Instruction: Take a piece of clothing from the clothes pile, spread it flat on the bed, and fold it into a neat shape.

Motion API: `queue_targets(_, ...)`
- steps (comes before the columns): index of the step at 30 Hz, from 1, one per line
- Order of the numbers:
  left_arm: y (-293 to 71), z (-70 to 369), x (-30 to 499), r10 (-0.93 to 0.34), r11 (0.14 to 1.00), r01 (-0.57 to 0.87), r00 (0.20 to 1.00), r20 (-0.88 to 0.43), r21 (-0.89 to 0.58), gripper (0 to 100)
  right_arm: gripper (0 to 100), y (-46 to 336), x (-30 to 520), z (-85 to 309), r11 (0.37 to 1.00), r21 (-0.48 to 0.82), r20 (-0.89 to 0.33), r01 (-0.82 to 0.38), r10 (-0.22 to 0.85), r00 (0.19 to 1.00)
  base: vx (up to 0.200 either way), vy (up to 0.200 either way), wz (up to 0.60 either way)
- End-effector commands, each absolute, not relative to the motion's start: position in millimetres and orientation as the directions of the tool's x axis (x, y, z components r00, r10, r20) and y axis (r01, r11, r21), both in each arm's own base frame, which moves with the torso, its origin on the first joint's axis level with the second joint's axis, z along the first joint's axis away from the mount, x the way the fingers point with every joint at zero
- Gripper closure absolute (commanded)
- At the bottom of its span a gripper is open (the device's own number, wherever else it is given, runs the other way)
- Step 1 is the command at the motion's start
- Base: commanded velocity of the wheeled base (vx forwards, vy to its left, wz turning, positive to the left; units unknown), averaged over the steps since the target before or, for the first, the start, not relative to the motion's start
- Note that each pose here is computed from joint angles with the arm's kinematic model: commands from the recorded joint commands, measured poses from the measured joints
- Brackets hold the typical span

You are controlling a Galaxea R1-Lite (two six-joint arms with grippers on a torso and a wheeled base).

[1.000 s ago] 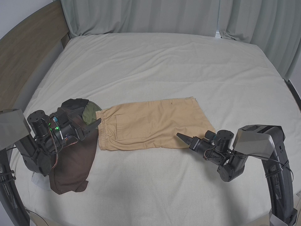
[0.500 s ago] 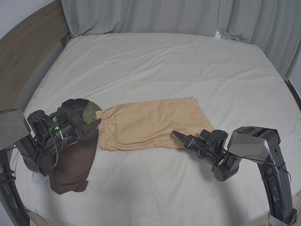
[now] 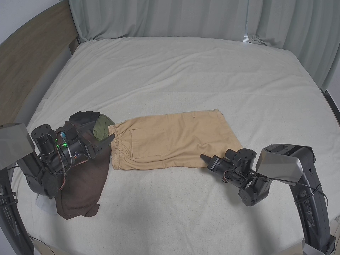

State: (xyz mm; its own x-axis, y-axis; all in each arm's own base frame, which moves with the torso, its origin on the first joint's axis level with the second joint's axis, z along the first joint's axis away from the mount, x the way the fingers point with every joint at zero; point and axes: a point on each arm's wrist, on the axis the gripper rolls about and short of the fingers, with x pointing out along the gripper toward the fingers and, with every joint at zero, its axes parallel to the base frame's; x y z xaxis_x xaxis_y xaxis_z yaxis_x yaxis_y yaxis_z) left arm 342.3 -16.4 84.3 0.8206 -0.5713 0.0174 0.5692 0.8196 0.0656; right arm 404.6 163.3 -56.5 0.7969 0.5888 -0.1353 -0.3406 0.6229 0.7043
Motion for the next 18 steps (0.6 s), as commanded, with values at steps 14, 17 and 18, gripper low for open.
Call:
queue_targets(14, -19, 78, 342, -0.578, 0.815, 0.578, 0.816, -0.001, 0.051, 0, 100, 152, 375, -44, 0.654, 0.69, -0.203, -0.31, 0.585, 0.785, 0.0, 0.0, 0.0)
queue_targets(17, -20, 76, 342, -0.581, 0.813, 0.58, 0.814, -0.005, 0.049, 0, 100, 150, 368, -43, 0.66, 0.69, -0.222, -0.298, 0.584, 0.781, 0.0, 0.0, 0.0)
queue_targets(18, -21, 76, 342, -0.582, 0.812, 0.582, 0.813, -0.005, 0.049, 0, 100, 149, 364, -42, 0.663, 0.688, -0.23, -0.295, 0.584, 0.778, 0.0, 0.0, 0.0)
